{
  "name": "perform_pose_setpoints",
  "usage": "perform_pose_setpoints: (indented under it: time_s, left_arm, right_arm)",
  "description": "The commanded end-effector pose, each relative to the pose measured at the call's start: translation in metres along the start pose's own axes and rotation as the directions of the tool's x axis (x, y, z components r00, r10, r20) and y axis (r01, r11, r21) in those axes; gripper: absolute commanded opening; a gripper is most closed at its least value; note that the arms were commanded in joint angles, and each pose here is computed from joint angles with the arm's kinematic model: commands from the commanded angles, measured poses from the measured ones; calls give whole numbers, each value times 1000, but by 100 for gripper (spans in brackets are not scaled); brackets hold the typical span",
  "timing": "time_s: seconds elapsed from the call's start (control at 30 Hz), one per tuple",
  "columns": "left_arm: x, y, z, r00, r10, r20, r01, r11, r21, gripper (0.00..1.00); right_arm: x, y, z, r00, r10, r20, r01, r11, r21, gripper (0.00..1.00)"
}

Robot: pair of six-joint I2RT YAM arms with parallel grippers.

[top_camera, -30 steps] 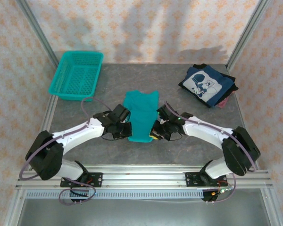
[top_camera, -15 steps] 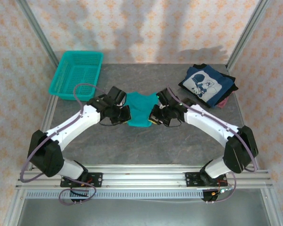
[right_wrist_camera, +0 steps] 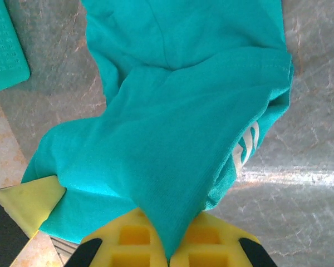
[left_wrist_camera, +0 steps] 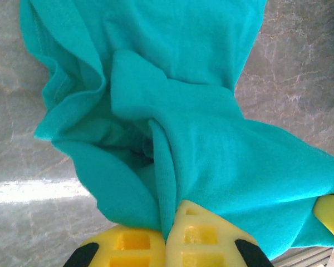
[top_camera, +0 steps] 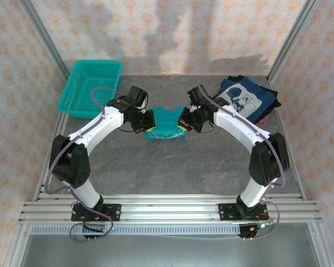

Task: Fold and stack the t-shirts

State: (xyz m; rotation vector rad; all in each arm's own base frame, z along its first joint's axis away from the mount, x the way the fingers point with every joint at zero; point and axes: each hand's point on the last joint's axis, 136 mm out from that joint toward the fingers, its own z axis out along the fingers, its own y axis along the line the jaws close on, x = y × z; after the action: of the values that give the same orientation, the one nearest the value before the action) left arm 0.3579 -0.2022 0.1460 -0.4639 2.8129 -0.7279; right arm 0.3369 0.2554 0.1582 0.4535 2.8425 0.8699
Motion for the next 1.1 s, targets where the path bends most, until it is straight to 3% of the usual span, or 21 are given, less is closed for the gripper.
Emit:
perform_pose_setpoints:
  time_s: [0.0, 0.47, 0.83, 0.9, 1.0, 1.07]
  left_arm:
    - [-12, 10, 2, 1000, 0, -18, -1, 999, -41, 0]
    - [-60, 3, 17, 999, -41, 4, 41, 999, -6, 0]
    - [-97, 10, 55, 996, -87, -30, 86, 996, -4, 0]
    - [-106, 8, 64, 995, -89, -37, 89, 996, 3, 0]
    - [-123, 5, 73, 995, -89, -36, 89, 996, 14, 8]
    - [-138, 1, 75, 995, -99, -19, 100, 995, 26, 17]
  right_arm:
    - [-16, -10, -2, 1000, 3, 4, -3, 999, 39, 0]
    - [-64, -7, 19, 999, 32, -13, -31, 999, 44, 0]
    - [-96, -19, 48, 996, 87, -37, -85, 995, 52, 2]
    - [-105, -25, 56, 993, 111, -42, -108, 993, 54, 5]
    - [-127, -30, 68, 985, 171, -38, -170, 985, 22, 13]
    - [-153, -25, 71, 976, 219, -18, -219, 974, -56, 33]
